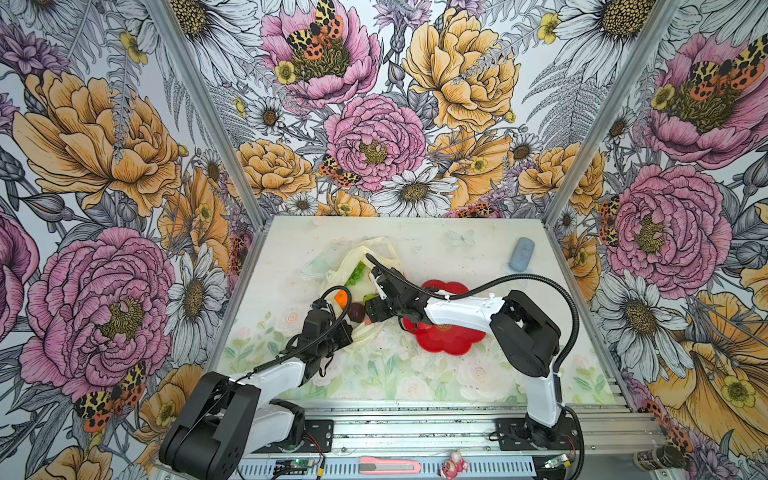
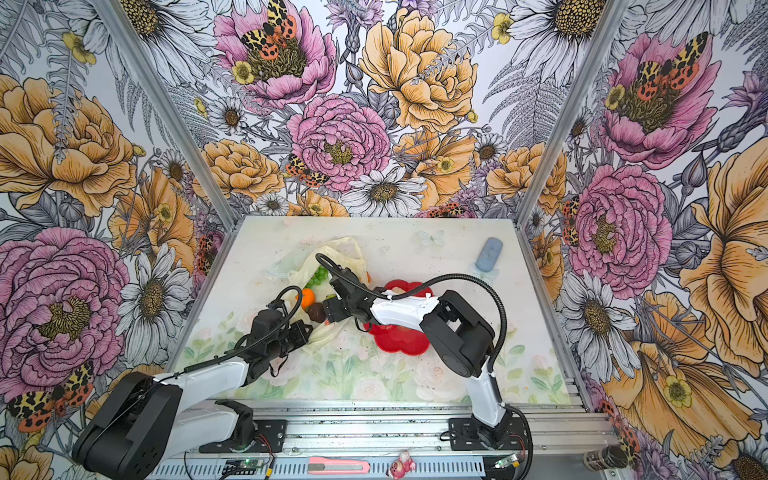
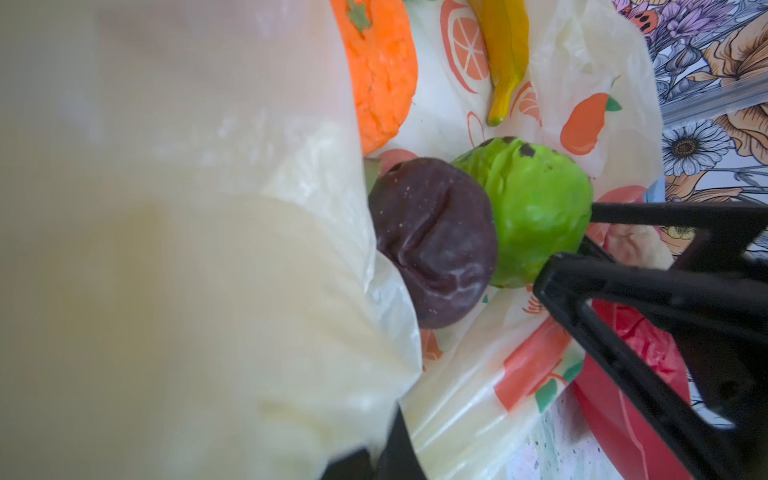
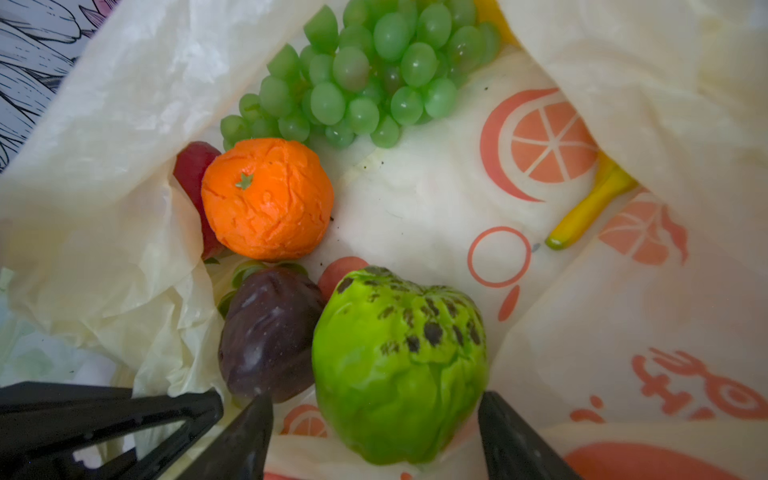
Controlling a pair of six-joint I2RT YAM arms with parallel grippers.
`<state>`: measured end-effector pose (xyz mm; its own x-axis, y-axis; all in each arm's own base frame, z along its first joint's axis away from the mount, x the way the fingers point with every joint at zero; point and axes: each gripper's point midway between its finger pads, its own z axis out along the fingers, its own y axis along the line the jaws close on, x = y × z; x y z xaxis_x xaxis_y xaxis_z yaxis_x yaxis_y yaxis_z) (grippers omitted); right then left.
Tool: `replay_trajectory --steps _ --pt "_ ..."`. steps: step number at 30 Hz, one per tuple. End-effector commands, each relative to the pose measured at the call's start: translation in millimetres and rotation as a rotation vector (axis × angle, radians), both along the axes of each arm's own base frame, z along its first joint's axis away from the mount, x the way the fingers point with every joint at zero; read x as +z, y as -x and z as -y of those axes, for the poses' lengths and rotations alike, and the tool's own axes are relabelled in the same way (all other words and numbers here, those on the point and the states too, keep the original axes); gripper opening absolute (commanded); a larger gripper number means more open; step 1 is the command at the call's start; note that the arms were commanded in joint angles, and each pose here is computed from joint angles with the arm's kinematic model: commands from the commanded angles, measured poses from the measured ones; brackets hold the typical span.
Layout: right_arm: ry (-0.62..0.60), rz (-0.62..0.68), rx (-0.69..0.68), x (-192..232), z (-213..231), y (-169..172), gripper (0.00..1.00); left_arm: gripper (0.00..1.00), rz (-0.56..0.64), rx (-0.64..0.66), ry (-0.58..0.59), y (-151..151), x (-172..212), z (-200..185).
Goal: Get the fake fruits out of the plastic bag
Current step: 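Grasp the spotted green fruit inside the bag with the right gripper, then lift the green fruit out and lower it into the red bowl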
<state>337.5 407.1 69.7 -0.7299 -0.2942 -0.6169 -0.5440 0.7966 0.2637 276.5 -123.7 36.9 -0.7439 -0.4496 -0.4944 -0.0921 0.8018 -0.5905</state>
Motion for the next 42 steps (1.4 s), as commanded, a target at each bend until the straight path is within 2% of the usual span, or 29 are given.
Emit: replay_trajectory --steps 1,20,29,42 --pt "0.006 -0.022 -0.007 -6.0 -0.3 3.0 0.78 0.0 0.018 0.01 -0.022 -5.2 2.6 -2.7" --pt "0.015 -0.038 -0.084 -22.1 -7.7 -39.4 0.8 0.0 0.017 -0.005 -0.007 -7.0 4.2 -0.3" --pt "0.02 -0.037 -0.077 -24.6 -12.6 -46.7 0.72 0.0 0.02 -0.003 -0.009 -6.9 5.5 -1.0" --pt "-0.043 0.04 -0.036 34.4 -13.4 -40.4 0.69 0.0 0.018 0.001 -0.014 -7.3 4.5 -2.1"
